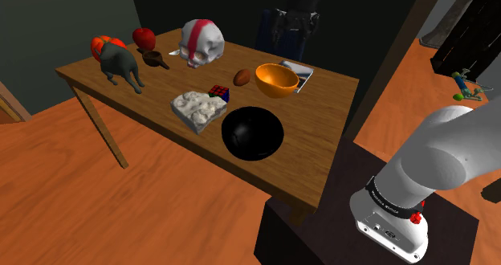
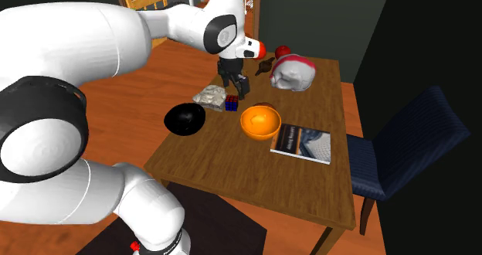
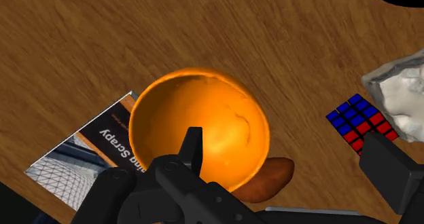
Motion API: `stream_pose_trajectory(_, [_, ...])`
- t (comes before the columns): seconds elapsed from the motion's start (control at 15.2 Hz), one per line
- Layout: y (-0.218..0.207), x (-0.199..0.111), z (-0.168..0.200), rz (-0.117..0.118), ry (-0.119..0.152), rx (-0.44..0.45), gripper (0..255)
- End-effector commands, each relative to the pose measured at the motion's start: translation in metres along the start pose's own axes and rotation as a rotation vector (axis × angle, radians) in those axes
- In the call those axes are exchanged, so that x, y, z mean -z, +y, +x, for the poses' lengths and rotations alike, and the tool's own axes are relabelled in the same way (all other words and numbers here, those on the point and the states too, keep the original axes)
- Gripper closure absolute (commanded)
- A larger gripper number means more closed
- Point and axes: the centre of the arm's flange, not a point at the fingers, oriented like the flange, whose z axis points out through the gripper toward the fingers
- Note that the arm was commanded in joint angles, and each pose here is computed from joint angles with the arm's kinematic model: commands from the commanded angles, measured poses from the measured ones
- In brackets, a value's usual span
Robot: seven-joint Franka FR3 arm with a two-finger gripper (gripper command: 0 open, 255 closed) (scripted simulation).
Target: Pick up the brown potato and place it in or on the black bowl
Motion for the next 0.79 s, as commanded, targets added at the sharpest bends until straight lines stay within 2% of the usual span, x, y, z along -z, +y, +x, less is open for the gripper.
stream_pose_trajectory(0.0, [-0.008,-0.018,0.020,-0.003,-0.004,-0.044,0])
stream_pose_trajectory(0.73, [-0.028,-0.117,0.128,-0.023,-0.029,-0.278,0])
